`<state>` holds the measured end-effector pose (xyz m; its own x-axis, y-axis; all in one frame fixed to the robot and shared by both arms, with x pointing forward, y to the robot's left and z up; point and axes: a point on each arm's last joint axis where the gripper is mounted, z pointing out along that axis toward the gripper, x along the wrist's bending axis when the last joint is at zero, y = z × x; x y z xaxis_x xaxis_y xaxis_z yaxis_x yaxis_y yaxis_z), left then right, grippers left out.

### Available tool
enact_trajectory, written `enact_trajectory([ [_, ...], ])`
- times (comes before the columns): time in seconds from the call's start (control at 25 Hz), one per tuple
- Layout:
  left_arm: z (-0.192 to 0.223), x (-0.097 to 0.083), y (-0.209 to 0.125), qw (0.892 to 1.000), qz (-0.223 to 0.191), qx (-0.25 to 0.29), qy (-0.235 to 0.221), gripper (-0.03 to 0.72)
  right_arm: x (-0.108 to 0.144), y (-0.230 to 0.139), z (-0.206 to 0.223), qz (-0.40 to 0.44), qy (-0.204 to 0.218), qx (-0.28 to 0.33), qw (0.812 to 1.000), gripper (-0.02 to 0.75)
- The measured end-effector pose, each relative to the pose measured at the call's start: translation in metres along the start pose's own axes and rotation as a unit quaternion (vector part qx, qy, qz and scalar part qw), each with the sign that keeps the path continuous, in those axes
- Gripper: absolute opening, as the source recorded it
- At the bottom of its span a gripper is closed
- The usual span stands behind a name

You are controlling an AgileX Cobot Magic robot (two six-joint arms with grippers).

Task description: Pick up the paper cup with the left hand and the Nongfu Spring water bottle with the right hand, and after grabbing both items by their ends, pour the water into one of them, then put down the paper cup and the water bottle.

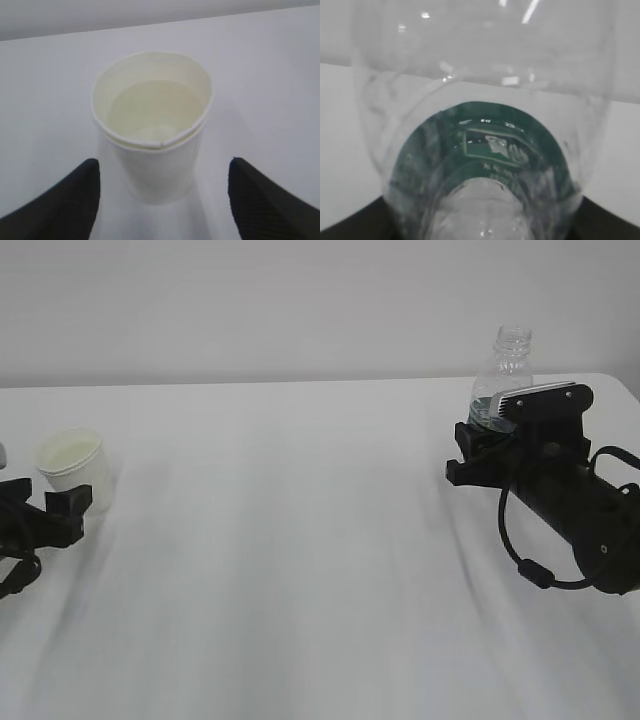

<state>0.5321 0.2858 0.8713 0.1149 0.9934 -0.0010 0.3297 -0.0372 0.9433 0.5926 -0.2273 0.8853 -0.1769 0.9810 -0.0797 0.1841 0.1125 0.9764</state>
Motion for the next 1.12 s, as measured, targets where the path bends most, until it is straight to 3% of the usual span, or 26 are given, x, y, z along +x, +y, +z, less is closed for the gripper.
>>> enact_trajectory([
  [0.28, -0.010, -0.006, -0.002, 1.000, 0.002, -0.001, -0.009, 0.577, 0.000, 0.000, 0.000, 0.000, 0.000, 0.000, 1.000, 0.404],
  [0.72, -0.013, -0.054, 0.001, 0.996, 0.023, -0.022, -0.081, 0.577, 0.000, 0.000, 0.000, 0.000, 0.000, 0.000, 1.000, 0.404],
  [1.12, -0.020, -0.058, 0.019, 0.995, 0.004, -0.056, -0.083, 0.577, 0.000, 0.000, 0.000, 0.000, 0.000, 0.000, 1.000, 0.404],
])
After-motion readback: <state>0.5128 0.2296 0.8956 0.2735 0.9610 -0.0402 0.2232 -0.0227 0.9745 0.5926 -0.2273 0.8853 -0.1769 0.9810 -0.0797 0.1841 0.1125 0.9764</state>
